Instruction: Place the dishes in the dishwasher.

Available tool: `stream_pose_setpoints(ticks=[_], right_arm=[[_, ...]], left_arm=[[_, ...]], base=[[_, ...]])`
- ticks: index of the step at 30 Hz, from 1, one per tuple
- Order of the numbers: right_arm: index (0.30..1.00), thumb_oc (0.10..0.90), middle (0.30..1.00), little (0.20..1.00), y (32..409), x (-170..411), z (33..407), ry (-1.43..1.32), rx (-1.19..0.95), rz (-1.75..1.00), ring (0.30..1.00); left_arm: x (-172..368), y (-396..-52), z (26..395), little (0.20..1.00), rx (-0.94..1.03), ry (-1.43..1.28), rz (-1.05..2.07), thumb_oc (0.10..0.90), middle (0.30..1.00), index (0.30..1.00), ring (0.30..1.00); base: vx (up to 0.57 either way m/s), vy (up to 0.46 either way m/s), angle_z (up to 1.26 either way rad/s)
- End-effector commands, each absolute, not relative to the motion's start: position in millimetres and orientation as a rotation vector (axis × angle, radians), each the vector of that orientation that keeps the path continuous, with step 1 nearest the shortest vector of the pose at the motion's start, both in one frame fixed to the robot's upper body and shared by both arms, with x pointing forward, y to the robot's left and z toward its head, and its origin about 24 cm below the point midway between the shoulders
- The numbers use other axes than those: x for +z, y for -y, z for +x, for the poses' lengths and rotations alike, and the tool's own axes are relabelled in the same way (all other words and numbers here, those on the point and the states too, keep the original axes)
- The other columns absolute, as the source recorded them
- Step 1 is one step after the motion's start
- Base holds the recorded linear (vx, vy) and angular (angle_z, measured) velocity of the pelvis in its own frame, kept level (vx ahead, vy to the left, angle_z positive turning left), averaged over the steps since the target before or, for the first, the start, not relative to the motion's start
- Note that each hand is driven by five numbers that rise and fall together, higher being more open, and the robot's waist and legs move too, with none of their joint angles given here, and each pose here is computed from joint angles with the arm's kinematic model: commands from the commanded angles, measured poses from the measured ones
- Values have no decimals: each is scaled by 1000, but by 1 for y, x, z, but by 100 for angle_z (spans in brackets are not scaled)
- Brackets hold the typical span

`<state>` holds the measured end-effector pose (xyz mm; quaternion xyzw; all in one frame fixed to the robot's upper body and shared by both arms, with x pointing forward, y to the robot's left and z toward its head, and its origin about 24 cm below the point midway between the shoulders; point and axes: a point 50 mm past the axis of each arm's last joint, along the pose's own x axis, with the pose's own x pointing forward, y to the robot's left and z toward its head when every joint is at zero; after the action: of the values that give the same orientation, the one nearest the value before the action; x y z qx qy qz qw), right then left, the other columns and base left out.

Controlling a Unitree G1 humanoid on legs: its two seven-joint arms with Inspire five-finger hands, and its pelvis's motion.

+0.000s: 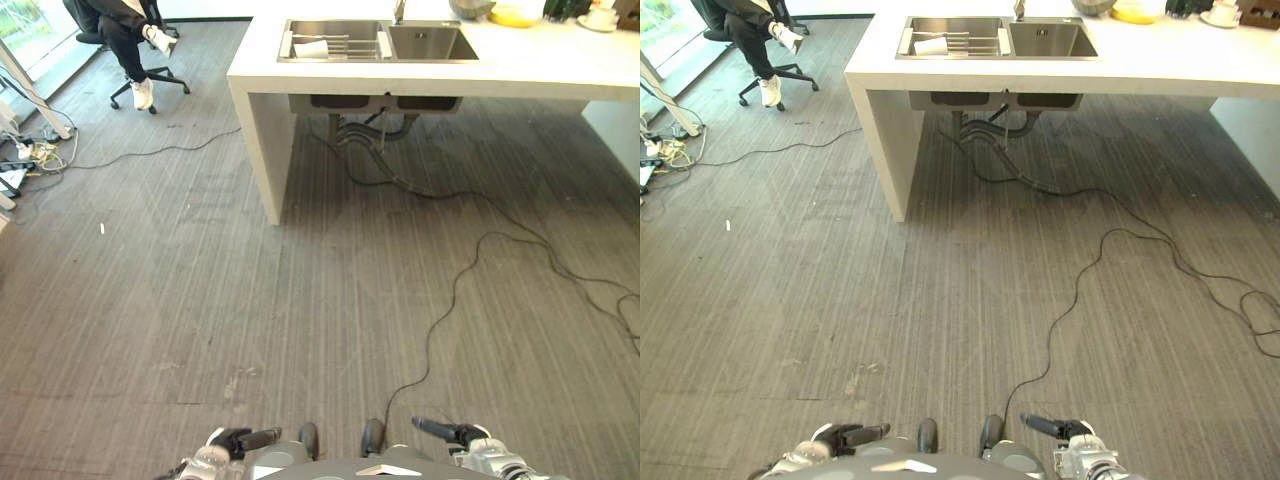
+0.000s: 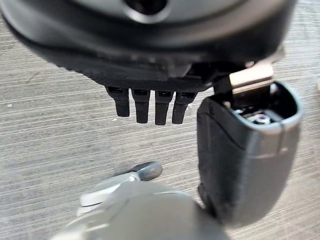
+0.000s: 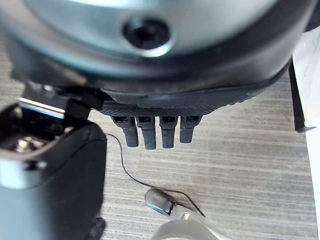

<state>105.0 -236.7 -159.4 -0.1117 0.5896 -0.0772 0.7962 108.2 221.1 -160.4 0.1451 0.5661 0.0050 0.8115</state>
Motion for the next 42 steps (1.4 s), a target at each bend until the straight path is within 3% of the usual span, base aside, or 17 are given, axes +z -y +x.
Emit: stream_pose_setpoints(ticks=[1, 6, 11, 20, 30, 42], right_arm=[[900, 800, 900, 900, 253, -142, 145, -1119, -260, -227, 900], [900, 800, 900, 900, 260, -99, 214, -813, -257, -265, 900], [900, 800, 900, 900, 256, -74, 242, -664, -185, -339, 900], [900, 800, 900, 900, 254, -94, 219, -773, -171, -332, 900], [900, 800, 900, 900, 254, -119, 182, -924, -156, -379, 900], [900, 800, 900, 900, 245, -130, 168, -991, -168, -300, 900]], left_arm=[[-151, -214, 145, 900, -9, -1103, 349, 800, 900, 900, 900], [-114, -220, 202, 900, 76, -812, 266, 800, 900, 900, 900], [-102, -223, 215, 900, 129, -741, 230, 800, 900, 900, 900], [-107, -222, 209, 900, 109, -769, 245, 800, 900, 900, 900], [-131, -228, 173, 900, 116, -932, 299, 800, 900, 900, 900], [-146, -224, 144, 900, 204, -1036, 101, 800, 900, 900, 900]], base=[[0, 0, 0], [3, 0, -2], [1, -8, -2], [0, 0, 0], [2, 0, 1], [2, 3, 1]])
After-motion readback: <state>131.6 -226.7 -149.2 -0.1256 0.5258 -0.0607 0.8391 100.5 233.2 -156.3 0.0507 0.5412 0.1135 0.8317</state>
